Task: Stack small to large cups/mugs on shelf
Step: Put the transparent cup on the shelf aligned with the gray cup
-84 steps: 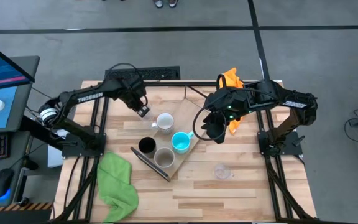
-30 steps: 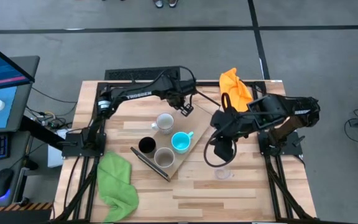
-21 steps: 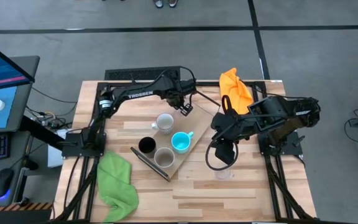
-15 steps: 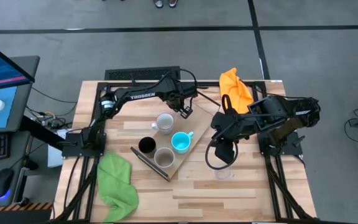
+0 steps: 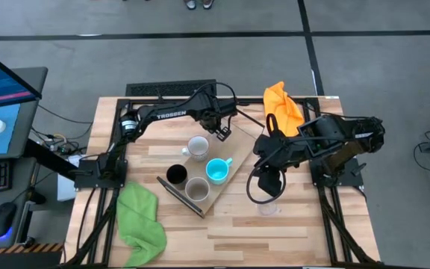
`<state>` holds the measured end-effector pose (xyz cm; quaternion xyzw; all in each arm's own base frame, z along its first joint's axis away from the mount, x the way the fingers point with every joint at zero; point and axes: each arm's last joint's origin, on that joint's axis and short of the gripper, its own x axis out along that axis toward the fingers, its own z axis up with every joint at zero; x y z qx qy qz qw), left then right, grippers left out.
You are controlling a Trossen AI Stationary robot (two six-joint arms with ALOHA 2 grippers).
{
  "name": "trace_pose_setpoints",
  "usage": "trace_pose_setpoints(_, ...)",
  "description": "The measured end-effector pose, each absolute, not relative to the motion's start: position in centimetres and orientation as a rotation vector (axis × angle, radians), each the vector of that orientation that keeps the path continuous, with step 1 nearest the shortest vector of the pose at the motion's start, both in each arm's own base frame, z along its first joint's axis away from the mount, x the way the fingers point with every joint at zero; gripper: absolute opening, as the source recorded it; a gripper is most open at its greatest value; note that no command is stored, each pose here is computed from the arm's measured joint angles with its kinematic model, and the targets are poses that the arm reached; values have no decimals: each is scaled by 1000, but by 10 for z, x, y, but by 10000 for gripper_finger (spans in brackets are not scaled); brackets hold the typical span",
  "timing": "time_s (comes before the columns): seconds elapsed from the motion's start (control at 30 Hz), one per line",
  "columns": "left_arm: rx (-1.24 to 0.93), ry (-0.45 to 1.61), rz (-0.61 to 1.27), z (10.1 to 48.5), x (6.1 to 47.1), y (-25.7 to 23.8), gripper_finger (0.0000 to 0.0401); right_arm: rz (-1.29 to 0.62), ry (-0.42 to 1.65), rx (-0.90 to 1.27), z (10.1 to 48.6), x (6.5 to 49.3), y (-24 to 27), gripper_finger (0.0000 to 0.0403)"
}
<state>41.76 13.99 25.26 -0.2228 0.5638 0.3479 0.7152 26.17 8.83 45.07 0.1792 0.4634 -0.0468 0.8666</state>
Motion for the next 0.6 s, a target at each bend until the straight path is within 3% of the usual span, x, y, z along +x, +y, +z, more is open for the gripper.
trace_pose_setpoints(0.23,-489,1253,758,253,418,140,13,-98,970,375,451,262,88,159)
trace_pose_setpoints(0.6,-503,1224,769,253,420,140,99,-98,970,376,451,262,88,159)
